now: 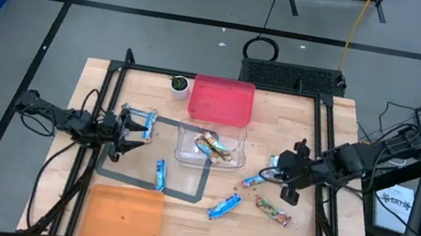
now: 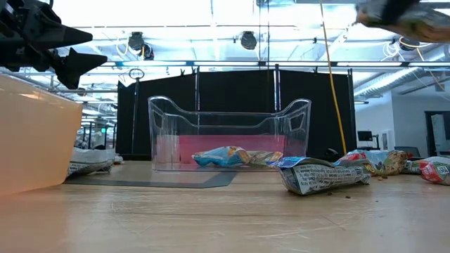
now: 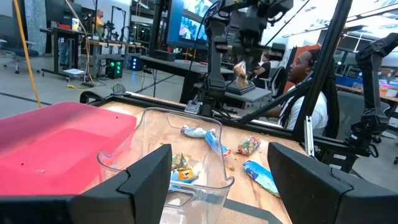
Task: Pick and place Granola Bars by type
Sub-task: Put the right yellow granola bar into the transparent bin
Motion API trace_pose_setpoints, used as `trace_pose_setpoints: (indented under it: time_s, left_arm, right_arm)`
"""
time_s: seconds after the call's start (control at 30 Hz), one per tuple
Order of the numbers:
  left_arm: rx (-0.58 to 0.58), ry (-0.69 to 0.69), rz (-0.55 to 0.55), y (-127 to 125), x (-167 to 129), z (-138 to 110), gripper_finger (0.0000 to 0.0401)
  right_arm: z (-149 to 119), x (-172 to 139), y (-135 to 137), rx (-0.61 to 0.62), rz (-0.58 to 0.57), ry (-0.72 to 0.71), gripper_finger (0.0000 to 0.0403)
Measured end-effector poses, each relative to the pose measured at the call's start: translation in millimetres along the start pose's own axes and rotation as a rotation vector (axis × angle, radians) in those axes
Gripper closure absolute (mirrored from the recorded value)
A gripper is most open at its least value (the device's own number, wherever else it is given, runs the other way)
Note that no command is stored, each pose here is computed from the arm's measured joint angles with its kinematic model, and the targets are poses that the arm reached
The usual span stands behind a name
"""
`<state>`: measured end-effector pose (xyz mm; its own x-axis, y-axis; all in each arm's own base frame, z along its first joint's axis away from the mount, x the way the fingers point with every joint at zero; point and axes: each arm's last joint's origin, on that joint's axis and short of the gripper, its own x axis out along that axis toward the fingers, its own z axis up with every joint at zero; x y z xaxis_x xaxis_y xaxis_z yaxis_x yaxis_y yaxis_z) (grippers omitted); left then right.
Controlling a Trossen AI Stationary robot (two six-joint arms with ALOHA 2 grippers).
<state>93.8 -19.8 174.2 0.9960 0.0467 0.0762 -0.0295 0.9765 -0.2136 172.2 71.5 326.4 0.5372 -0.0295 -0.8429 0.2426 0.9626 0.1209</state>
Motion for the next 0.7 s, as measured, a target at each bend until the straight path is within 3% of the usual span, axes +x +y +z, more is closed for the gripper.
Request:
trace_pose_setpoints:
  time_s: [0.7]
  left_arm:
    - [0.000,0.000,0.000,0,0,0,0.0132]
  right_arm:
    - [77,-4,-3,0.033,0.114,-0.549,0.0393]
